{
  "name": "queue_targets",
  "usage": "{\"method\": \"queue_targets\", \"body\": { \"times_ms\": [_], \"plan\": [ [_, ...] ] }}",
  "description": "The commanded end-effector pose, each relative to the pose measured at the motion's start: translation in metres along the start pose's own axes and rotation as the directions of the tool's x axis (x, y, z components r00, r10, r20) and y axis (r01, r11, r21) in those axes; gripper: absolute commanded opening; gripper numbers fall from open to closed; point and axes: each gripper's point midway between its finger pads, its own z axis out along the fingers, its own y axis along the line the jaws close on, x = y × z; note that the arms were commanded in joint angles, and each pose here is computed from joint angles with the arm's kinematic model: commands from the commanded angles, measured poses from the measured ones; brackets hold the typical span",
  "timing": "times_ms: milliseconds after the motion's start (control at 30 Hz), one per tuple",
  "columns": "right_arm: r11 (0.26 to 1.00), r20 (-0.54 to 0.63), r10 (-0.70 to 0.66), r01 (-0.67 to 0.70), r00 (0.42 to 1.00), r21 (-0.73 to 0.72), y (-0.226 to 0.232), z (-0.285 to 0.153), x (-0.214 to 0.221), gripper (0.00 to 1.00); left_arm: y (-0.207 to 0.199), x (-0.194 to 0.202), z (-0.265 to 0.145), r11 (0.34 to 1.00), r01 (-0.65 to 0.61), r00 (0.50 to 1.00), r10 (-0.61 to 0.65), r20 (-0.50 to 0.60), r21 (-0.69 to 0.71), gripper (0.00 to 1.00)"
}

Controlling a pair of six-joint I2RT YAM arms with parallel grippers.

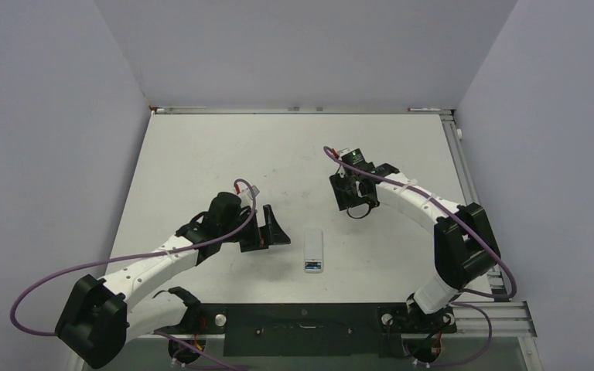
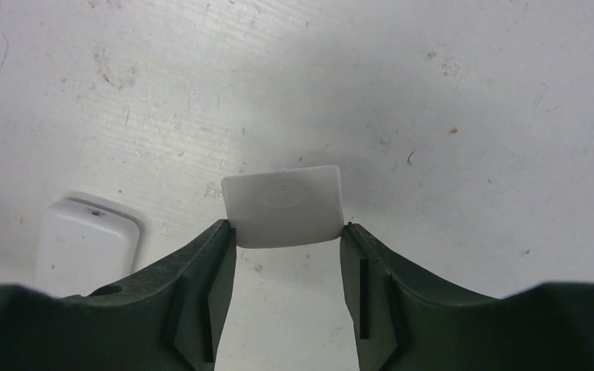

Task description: Load the batteries into the remote control

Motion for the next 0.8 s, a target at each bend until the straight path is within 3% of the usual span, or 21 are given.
{"method": "queue_targets", "body": {
  "times_ms": [0, 767],
  "plan": [
    [0.999, 0.051, 0.027, -0.029, 0.998, 0.030, -0.001, -0.024, -0.001, 0.20, -0.012, -0.011, -0.001, 0.999, -0.028, 0.999, 0.027, 0.031, 0.041, 0.96],
    [0.997, 0.122, 0.074, -0.073, 0.990, -0.012, 0.043, -0.084, 0.037, 0.18, -0.042, -0.054, 0.003, 0.993, -0.115, 0.991, 0.113, 0.073, 0.020, 0.96]
  ]
}}
